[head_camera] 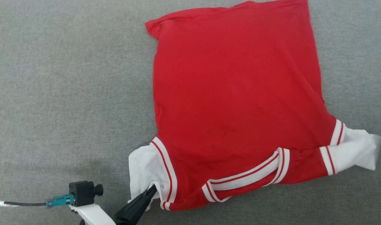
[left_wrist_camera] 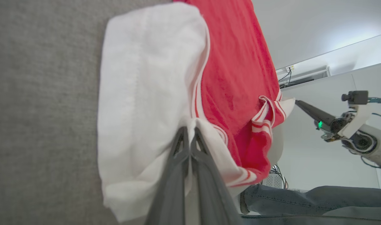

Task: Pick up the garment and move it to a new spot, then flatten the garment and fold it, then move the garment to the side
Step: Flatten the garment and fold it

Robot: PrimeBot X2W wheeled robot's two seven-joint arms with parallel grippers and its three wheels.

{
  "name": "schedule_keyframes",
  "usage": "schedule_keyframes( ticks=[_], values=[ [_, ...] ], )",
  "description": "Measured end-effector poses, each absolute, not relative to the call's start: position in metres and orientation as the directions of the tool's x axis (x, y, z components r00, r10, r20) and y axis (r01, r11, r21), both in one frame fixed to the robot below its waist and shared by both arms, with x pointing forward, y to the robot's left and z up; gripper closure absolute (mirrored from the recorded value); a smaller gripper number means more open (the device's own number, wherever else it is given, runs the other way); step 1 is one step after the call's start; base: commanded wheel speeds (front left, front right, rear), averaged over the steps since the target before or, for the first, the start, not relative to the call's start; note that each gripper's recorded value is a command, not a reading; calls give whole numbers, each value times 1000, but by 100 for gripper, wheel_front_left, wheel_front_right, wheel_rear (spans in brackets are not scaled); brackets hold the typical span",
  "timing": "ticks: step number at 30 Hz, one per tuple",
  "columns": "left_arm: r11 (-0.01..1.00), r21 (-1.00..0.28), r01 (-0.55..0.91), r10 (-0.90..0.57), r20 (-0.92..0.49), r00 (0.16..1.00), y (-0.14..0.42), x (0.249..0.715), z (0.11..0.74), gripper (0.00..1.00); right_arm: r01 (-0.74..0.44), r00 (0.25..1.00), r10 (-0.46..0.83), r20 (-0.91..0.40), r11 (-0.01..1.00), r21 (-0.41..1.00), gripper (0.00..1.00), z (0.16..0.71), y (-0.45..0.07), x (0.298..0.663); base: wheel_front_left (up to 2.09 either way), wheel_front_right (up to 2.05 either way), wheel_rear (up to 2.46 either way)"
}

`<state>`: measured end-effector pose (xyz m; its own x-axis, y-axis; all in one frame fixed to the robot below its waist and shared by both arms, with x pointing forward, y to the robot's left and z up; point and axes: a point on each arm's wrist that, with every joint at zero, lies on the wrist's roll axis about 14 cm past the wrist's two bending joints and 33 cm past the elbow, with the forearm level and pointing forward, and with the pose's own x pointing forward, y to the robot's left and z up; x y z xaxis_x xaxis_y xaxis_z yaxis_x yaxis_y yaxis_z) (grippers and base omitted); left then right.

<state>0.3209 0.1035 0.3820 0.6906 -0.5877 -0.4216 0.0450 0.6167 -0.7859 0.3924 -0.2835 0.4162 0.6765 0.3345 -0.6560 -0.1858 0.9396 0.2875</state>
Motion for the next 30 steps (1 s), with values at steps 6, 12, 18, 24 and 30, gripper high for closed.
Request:
schedule_keyframes(
  ticks=[6, 12, 18, 24, 30],
  values=[
    [639, -760, 118, -596, -392, 701, 101, 332, 385, 100, -208, 774, 259, -577, 966, 155, 0, 468, -315, 461, 0, 0, 0],
    [636, -755, 159, -607, -362, 707, 91, 343, 388, 100, -226, 837, 229, -497, 972, 68, 0, 491, -312, 548, 0, 0, 0],
    [652, -740, 165, -602, -373, 706, 87, 346, 381, 100, -310, 780, 270, -565, 950, 28, 0, 460, -258, 619, 0, 0, 0],
    [660, -737, 145, -582, -380, 719, 88, 349, 377, 100, -347, 667, 272, -694, 937, 34, 0, 414, -217, 652, 0, 0, 0],
    [669, -733, 118, -563, -397, 725, 91, 351, 369, 100, -346, 564, 268, -781, 935, 70, 0, 374, -190, 672, 0, 0, 0]
  ],
)
